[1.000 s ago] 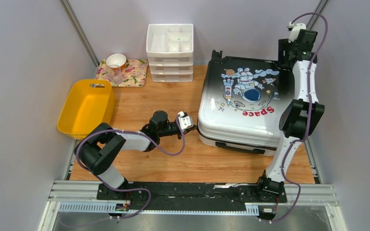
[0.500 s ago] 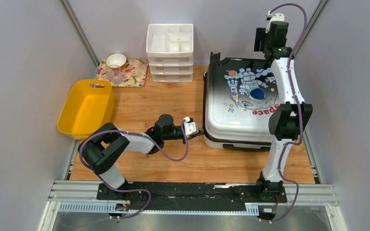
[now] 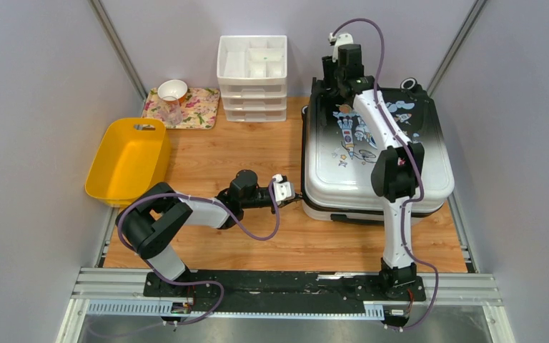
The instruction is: Open, take out, and arrange the luggage
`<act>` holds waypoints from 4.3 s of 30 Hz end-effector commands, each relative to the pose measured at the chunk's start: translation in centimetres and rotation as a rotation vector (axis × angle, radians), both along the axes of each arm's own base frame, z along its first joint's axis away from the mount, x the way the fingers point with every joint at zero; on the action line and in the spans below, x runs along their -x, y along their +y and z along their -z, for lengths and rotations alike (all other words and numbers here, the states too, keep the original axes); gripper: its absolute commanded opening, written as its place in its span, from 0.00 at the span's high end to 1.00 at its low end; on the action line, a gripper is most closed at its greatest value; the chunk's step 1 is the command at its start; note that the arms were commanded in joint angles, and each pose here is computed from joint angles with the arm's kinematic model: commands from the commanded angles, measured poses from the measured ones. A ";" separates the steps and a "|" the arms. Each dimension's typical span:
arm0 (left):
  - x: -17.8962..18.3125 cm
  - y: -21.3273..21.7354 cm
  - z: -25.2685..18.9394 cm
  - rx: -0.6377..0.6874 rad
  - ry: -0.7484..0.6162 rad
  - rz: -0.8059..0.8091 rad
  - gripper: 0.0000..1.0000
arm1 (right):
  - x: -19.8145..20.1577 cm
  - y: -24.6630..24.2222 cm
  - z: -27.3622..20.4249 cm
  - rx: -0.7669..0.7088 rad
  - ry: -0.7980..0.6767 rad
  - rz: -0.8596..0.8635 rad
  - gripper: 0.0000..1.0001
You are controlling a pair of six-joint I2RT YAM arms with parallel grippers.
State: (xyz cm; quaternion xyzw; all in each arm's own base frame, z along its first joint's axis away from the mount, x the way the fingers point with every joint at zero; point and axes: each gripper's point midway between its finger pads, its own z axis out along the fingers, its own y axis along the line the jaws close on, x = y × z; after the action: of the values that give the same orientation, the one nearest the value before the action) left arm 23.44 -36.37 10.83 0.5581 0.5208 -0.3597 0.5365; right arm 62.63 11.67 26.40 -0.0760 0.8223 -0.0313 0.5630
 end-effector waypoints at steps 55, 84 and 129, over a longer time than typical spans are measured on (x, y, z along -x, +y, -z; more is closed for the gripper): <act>-9.0 9.3 -2.0 0.017 -0.246 -0.220 1.00 | 42.5 13.2 13.5 -0.229 1.067 -1.466 0.95; -2.4 5.3 -3.7 0.092 -0.294 -0.005 1.00 | 16.9 13.1 7.2 0.024 0.514 -0.497 0.84; -8.3 21.3 -2.5 0.046 -0.283 -0.526 1.00 | 43.4 20.1 12.9 -0.084 1.035 -1.664 1.00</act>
State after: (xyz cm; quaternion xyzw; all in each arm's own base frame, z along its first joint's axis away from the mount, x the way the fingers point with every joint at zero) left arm 26.40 -19.92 10.80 0.4928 0.5500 -0.2475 0.6272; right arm 33.25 38.50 21.45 -0.6848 0.5354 0.3567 0.3424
